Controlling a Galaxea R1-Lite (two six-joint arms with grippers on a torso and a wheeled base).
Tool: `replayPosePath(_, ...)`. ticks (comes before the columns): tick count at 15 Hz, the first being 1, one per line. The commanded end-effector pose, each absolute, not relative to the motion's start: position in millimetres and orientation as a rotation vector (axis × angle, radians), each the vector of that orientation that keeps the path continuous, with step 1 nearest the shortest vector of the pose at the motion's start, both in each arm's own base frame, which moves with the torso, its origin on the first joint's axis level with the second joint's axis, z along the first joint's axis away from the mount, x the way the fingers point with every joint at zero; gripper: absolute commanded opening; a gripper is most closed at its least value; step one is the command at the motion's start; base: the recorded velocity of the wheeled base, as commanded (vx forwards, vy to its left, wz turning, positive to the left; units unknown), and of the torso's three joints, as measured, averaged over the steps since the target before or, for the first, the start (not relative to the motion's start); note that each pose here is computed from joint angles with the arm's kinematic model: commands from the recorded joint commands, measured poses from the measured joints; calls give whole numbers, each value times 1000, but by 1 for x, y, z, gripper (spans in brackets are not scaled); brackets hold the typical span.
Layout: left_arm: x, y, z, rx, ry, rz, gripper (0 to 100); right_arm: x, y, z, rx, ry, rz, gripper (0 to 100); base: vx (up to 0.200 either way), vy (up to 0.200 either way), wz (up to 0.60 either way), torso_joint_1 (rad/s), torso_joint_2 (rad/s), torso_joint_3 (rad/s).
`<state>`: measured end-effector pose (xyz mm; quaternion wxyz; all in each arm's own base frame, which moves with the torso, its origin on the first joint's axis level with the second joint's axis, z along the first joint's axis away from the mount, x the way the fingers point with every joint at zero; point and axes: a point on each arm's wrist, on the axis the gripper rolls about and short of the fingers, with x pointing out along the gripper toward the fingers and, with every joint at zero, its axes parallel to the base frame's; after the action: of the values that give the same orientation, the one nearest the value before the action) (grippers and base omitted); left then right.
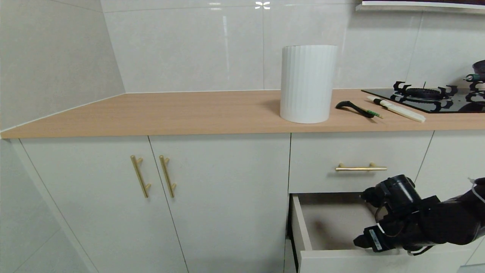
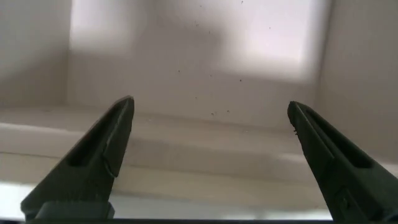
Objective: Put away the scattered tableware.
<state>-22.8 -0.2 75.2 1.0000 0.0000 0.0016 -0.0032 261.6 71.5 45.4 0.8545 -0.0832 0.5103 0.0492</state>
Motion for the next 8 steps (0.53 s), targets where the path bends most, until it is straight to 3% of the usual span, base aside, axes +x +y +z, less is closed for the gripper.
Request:
replayPosePath(1, -23, 0, 75, 0, 3, -6, 100, 242, 70, 71, -225, 1074, 146, 100, 0, 0, 0, 0, 0, 0)
replayPosePath(8, -23, 0, 75, 0, 3, -6, 100, 194, 82, 91, -424, 1235, 302, 100, 0, 0, 0, 0, 0, 0)
